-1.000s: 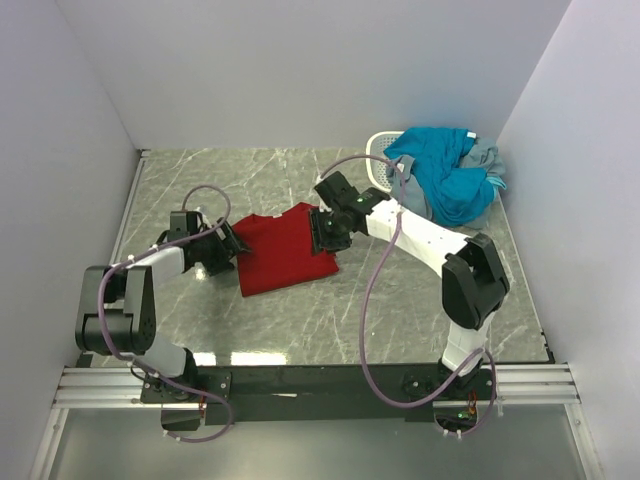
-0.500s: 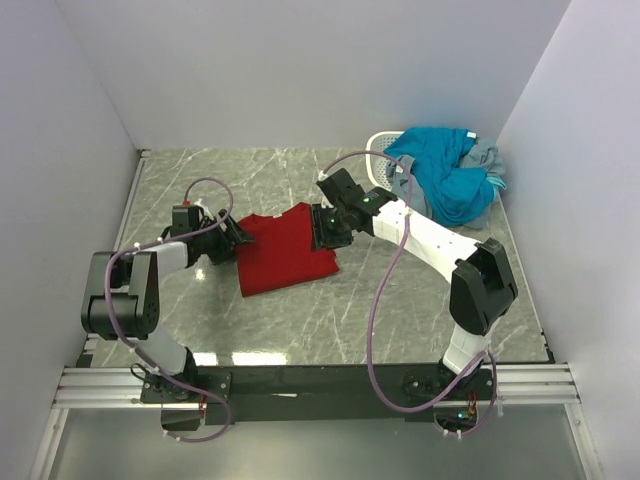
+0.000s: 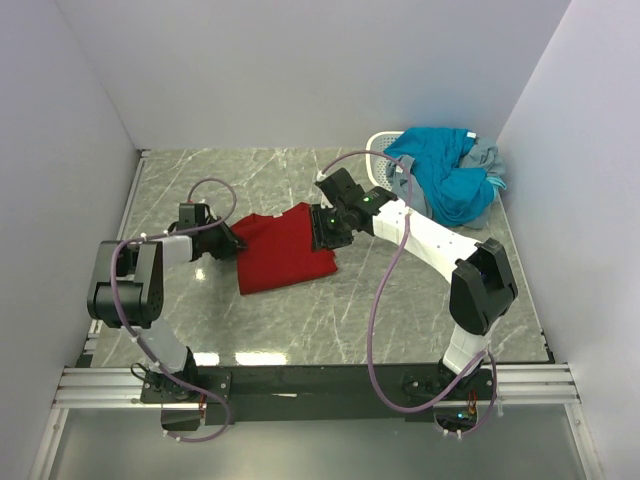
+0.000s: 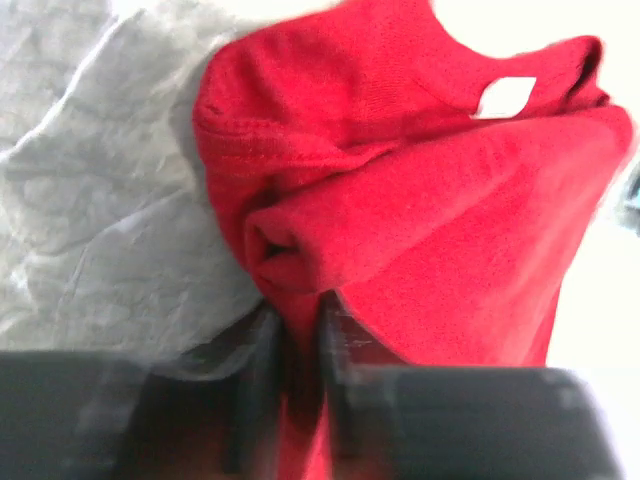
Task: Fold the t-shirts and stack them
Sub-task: Neatly place the folded tshirt to the corner
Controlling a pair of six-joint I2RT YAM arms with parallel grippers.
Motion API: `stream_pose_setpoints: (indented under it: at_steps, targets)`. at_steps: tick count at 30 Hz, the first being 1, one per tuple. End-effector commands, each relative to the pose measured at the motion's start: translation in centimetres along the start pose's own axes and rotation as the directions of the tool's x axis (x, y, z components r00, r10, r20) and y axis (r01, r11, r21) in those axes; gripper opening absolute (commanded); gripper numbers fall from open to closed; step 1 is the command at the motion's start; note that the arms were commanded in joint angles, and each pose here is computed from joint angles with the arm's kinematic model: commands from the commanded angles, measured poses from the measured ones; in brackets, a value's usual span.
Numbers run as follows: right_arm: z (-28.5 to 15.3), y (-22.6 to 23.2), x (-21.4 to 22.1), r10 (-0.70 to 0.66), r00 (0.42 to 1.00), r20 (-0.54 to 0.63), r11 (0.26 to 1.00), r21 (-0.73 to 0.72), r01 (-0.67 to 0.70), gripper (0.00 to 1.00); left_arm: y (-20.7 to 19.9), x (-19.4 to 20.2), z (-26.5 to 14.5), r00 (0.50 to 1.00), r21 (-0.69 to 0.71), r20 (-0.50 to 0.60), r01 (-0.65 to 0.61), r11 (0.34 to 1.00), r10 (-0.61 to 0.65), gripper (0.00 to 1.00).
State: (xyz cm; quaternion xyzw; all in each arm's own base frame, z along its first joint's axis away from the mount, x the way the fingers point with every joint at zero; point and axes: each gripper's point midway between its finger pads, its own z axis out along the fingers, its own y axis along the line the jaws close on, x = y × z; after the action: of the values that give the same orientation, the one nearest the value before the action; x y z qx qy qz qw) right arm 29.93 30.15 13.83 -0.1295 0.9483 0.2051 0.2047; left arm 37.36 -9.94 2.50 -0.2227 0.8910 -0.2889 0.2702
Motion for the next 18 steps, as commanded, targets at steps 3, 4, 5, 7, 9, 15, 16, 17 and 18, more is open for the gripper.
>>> stream_pose_setpoints:
  at_steps: [3,4,5,7,9,15,16,17,18]
  targets:
    - [-1.4,0.6,-1.2,-0.051,0.998,0.033,0.999,-0.008,0.051,0.49,3.8,0.0,-0.2,0.999,-0.265,-0.049,-0.021,0.964,0.008,0.00]
    - [-1.6,0.3,-1.2,-0.060,0.998,0.029,0.998,0.002,0.060,0.49,3.4,-1.0,-0.4,0.999,-0.280,-0.043,-0.029,0.960,0.017,0.00]
    - [-1.7,0.3,-1.2,-0.066,0.997,0.030,0.998,0.003,0.066,0.49,3.6,-1.7,-0.6,0.999,-0.310,-0.029,-0.041,0.950,0.034,0.00]
    - [-2.0,-0.2,-1.0,-0.074,0.997,0.022,0.997,0.020,0.074,0.49,3.5,-2.9,-0.9,0.998,-0.339,-0.015,-0.057,0.939,0.055,0.00]
    - [-2.4,-0.9,-1.2,-0.091,0.995,0.029,0.995,0.041,0.090,0.49,3.3,-5.0,-1.5,0.995,-0.389,0.007,-0.092,0.917,0.103,0.00]
    - [-3.9,-4.2,-1.5,-0.128,0.991,0.031,0.983,0.135,0.123,0.49,4.2,-11.4,-2.3,0.965,-0.583,0.007,-0.210,0.785,0.264,0.00]
    - [-4.0,-4.6,-1.5,-0.126,0.991,0.032,0.982,0.142,0.120,0.49,4.0,-12.8,-1.9,0.958,-0.601,0.008,-0.224,0.767,0.287,0.00]
    - [-4.3,-4.9,-1.7,-0.121,0.992,0.042,0.983,0.147,0.114,0.49,4.0,-13.6,-1.8,0.955,-0.615,0.011,-0.227,0.755,0.296,0.00]
    - [-4.4,-5.5,-2.0,-0.108,0.993,0.048,0.983,0.157,0.099,0.49,5.0,-13.6,-1.3,0.957,-0.645,-0.018,-0.233,0.728,0.290,0.00]
